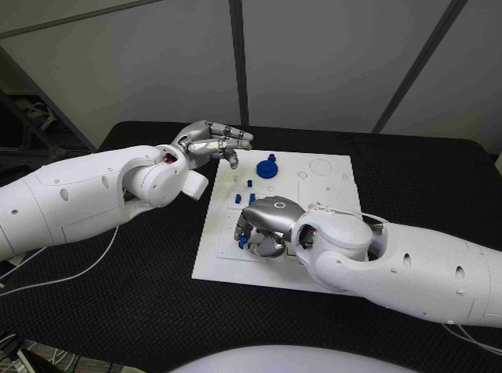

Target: Assemble the parts on the task board

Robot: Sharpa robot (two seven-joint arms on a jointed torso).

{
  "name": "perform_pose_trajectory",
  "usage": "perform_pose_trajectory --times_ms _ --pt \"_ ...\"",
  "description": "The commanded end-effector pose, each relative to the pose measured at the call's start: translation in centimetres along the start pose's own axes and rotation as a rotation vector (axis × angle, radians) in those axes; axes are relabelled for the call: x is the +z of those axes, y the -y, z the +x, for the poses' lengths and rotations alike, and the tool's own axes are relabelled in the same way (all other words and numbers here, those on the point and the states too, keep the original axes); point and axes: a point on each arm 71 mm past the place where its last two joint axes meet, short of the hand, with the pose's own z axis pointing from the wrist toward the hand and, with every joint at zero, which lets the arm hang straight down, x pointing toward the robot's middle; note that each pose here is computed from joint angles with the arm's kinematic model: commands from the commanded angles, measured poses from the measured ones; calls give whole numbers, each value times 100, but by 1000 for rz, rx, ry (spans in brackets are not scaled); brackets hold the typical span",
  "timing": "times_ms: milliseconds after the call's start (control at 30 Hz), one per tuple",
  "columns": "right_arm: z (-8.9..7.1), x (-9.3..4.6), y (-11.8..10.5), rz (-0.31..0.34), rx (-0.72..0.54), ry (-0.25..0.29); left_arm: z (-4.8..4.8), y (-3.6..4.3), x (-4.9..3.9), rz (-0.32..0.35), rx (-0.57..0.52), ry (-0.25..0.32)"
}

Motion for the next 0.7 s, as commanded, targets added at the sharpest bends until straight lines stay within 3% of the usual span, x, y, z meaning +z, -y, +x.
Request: perform_pose_trajectory --times_ms 33,367,700 --pt "30 1 -15 -9 -15 -8 6 11 -1 2 -7 -10" --pt "19 5 -38 -26 -4 28 2 8 -3 -2 -8 -12" --pt "-85 -96 -14 -67 58 168 -3 5 -5 -6 -8 -14"
